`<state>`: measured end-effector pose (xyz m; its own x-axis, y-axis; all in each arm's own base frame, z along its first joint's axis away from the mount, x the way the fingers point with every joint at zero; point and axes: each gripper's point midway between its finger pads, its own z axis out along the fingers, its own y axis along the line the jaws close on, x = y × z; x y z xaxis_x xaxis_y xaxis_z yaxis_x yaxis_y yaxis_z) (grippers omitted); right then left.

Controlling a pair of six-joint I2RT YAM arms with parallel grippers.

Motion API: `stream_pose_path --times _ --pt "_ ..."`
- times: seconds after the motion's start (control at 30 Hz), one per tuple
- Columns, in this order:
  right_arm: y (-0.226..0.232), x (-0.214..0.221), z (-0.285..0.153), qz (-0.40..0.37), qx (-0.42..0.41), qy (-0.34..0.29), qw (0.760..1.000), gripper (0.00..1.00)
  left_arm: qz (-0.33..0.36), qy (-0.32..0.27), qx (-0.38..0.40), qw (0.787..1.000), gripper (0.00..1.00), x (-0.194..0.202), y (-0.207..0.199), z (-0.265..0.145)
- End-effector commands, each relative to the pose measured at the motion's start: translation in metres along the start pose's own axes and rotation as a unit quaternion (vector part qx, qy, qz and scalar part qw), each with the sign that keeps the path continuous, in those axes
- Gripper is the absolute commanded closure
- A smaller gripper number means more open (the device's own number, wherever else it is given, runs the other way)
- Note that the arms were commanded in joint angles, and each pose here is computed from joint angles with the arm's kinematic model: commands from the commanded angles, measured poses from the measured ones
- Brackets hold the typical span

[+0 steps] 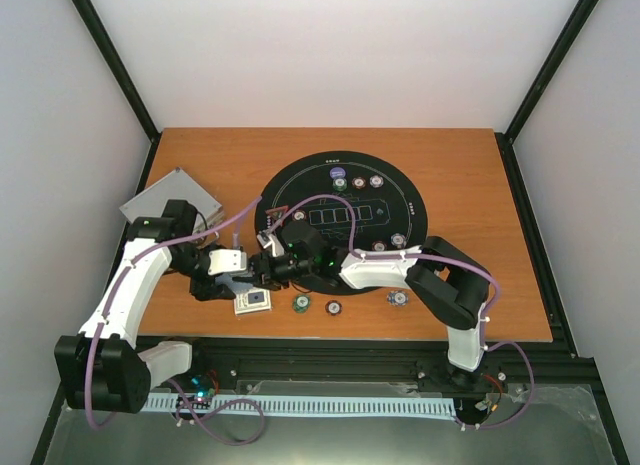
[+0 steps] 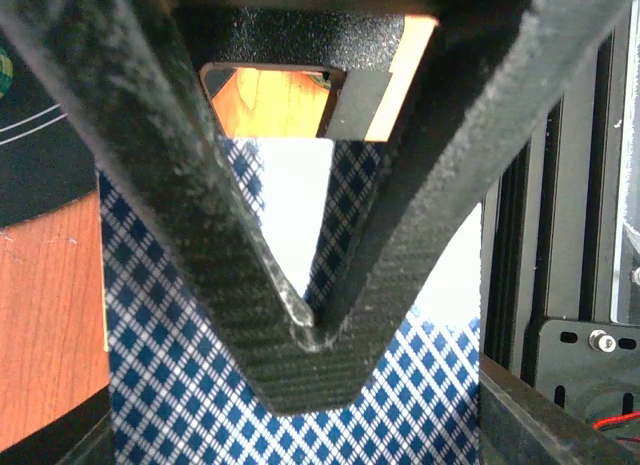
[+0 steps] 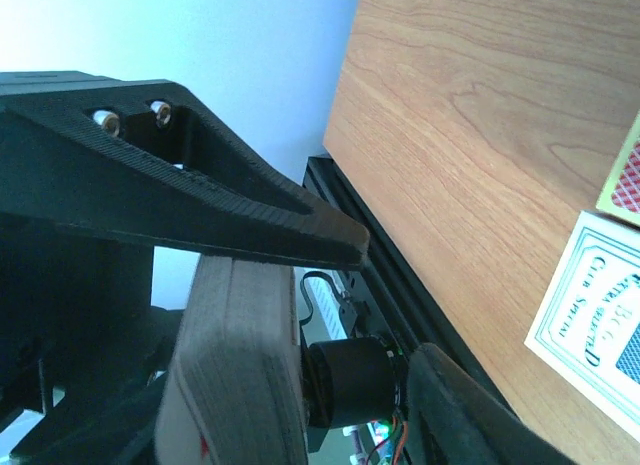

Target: Distribute texas hold em gaming equipment

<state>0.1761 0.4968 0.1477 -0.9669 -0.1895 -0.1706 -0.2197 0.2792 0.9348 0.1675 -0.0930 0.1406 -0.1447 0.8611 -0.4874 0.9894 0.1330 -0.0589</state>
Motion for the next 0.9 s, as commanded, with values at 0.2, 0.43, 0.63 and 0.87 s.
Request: stream_pose_path --times 0.2,0.43,0.63,0.87 --pt "-0.026 0.000 -0.013 0.037 0.051 -0.005 0.998 0.43 -0.001 -0.001 0.006 1.000 0.99 0.000 -0.007 0.000" --pt "-0.019 -0.002 -0.015 0.029 0.054 -0.005 0.998 0.45 -0.007 0.007 0.005 1.000 0.99 0.004 -0.003 0.003" --pt "-0.017 -0.003 -0.019 0.029 0.057 -0.013 0.998 0.67 -0.017 0.015 0.009 1.000 0.99 0.009 0.001 0.010" --pt "-0.014 -0.007 -0.029 0.023 0.067 -0.023 0.997 0.90 -0.024 0.026 0.007 0.999 0.99 0.015 0.003 0.014"
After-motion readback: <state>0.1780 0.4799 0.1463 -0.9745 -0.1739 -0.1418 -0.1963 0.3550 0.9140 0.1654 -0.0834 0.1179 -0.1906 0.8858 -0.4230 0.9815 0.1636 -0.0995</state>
